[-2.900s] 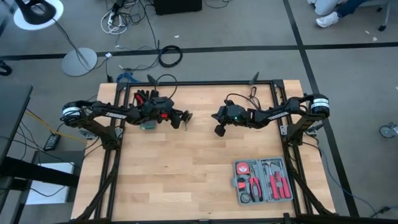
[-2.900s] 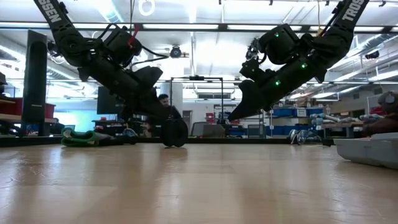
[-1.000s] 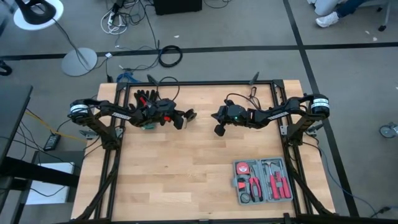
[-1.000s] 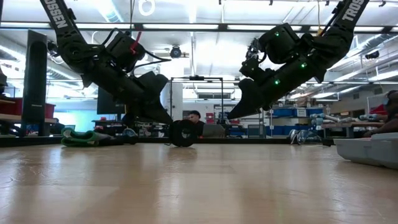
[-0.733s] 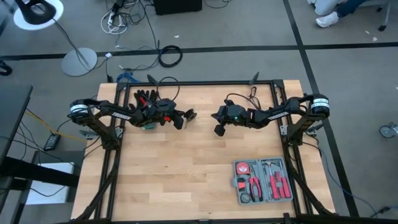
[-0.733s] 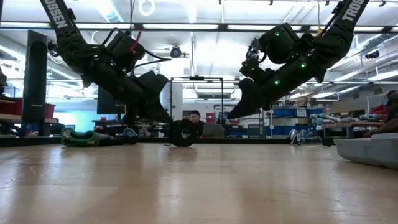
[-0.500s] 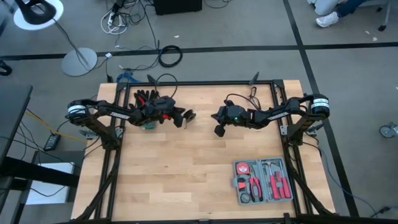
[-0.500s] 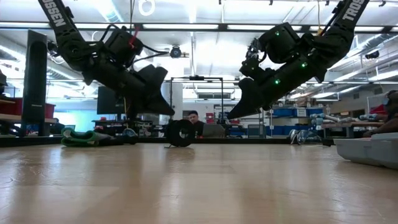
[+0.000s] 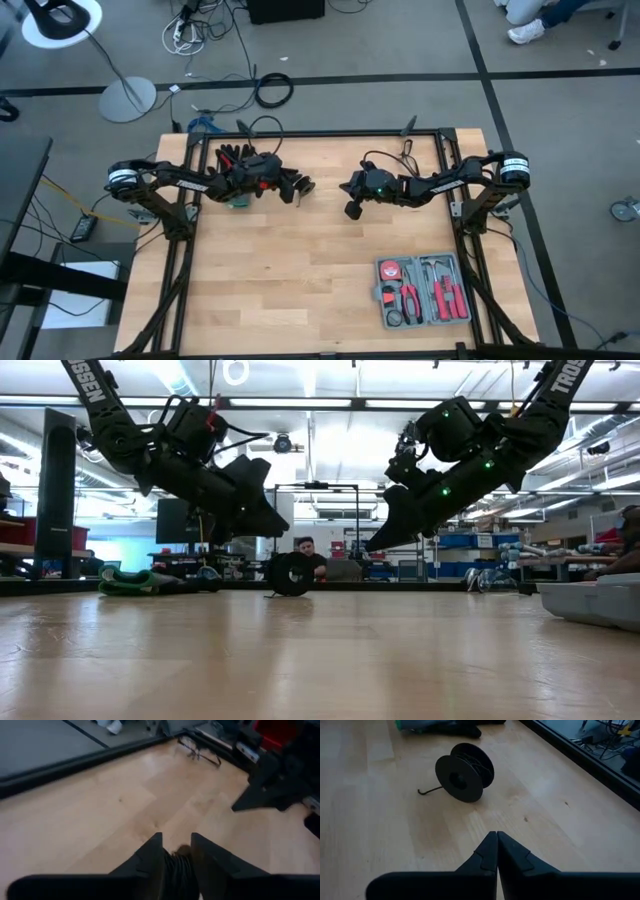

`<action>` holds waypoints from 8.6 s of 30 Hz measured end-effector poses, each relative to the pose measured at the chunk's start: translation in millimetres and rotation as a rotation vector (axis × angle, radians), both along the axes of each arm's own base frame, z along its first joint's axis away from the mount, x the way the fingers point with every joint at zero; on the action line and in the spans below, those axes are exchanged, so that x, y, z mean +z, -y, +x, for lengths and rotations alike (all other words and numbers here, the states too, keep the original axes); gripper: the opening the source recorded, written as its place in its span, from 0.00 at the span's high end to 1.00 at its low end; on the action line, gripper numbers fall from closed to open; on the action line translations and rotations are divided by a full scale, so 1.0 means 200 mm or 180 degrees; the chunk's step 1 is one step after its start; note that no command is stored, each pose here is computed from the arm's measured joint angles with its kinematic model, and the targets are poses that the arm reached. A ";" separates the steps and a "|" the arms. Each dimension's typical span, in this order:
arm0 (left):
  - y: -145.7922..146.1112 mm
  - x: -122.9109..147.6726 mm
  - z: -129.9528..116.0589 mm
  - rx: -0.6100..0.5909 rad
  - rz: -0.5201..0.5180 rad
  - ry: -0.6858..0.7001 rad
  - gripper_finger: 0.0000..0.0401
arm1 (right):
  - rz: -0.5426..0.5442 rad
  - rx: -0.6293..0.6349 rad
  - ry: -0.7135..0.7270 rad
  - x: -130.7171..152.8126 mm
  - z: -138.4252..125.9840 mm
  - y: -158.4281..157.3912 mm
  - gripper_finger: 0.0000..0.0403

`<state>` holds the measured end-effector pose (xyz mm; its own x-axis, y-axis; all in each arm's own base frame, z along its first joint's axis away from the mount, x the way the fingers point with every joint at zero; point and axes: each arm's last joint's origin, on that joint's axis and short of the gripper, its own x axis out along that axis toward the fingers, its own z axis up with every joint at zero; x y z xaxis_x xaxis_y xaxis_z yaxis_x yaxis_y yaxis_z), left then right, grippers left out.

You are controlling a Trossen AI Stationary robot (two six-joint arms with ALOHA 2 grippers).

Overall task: Coil cords
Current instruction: Uncoil the black wire from the spool

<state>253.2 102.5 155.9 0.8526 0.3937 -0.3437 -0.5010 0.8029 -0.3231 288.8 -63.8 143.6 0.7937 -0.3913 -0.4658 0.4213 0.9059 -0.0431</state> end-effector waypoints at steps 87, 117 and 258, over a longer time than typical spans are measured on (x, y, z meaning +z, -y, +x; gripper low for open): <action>-0.13 -0.21 -0.04 0.0464 -0.0750 -0.0319 0.79 | -0.0001 -0.0008 0.0001 0.00 0.00 0.00 0.99; 0.02 0.07 -0.07 -0.0160 0.0499 -0.0396 0.79 | 0.0037 -0.0018 -0.0042 -0.01 0.00 0.00 0.99; -0.29 -0.01 0.36 -0.0299 -0.0505 -0.2780 0.34 | -0.0233 0.0556 -0.0079 -0.04 0.43 -0.08 0.84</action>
